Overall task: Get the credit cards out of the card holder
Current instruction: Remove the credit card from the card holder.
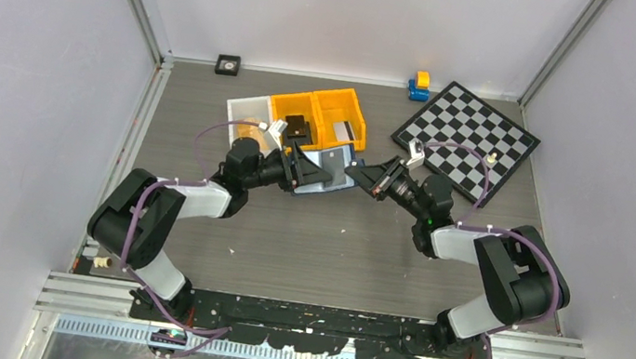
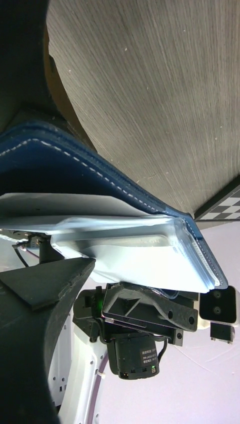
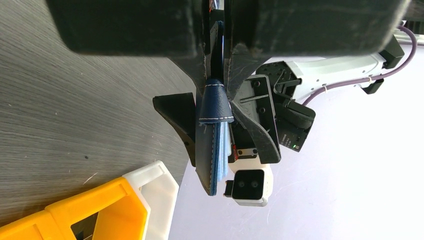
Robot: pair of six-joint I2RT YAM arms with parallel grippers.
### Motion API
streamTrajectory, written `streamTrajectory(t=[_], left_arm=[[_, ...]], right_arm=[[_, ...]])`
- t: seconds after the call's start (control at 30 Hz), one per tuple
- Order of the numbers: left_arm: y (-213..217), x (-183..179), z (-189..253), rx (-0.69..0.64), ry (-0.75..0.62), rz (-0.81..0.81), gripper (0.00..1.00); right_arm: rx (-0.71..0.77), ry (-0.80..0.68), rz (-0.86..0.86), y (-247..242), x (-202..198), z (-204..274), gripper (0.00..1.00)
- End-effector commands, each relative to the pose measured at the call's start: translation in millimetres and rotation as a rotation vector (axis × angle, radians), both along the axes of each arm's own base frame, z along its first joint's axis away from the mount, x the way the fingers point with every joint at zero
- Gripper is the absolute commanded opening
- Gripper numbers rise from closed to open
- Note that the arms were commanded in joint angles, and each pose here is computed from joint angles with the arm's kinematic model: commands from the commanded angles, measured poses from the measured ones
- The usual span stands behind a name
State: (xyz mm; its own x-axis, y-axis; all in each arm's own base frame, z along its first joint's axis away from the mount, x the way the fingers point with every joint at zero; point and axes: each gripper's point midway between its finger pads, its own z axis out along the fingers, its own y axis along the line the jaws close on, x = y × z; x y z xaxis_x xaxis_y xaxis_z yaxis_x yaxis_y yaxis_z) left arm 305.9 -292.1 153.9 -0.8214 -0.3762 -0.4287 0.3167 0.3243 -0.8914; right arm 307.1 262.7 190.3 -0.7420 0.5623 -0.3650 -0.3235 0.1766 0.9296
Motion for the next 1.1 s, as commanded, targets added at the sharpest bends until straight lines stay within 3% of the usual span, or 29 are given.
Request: streamTrajectory(t=[0.0,0.03,0.1,0.23,0.33,0.5,0.7,0.93,1.07], left_arm=[[-4.4,5.3,24.9,-0.022,-0.103,-0.012,0.72],[-3.9,5.2,25.2,-0.018,-0.107,-0.011,0.70],[-3.2,4.7,27.0,-0.011,-0.119,-0.011,0.53],[-1.6,4.5,28.5,0.010,-0.129,-0.011,0.17],[-1.3,4.2,31.1,0.012,-0.138,-0.012,0.06],[-2.0,3.1,32.6,0.008,-0.138,-0.019,0.00],[-2.2,1.1,38.5,-0.011,-0.151,-0.025,0.00],[0.9,1.1,39.3,-0.007,-0.154,-0.017,0.00],[0.6,1.4,38.4,-0.008,-0.150,-0.020,0.00]], right_arm=[[0.043,-0.133,0.045,8.4,-3.4,35.7,0.00],[0.042,-0.133,0.044,8.3,-3.2,36.0,0.01],[0.043,-0.136,0.046,8.4,-4.0,36.7,0.03],[0.037,-0.150,0.033,6.1,-5.1,39.8,0.26],[0.020,-0.150,0.014,3.5,-4.9,38.4,0.34],[0.017,-0.149,-0.003,0.5,-4.4,39.1,0.41],[0.026,-0.146,-0.009,-1.8,-3.4,40.1,0.22],[0.086,-0.179,0.005,-5.4,-8.4,52.9,0.38],[0.097,-0.180,0.007,-6.0,-9.1,55.0,0.32]])
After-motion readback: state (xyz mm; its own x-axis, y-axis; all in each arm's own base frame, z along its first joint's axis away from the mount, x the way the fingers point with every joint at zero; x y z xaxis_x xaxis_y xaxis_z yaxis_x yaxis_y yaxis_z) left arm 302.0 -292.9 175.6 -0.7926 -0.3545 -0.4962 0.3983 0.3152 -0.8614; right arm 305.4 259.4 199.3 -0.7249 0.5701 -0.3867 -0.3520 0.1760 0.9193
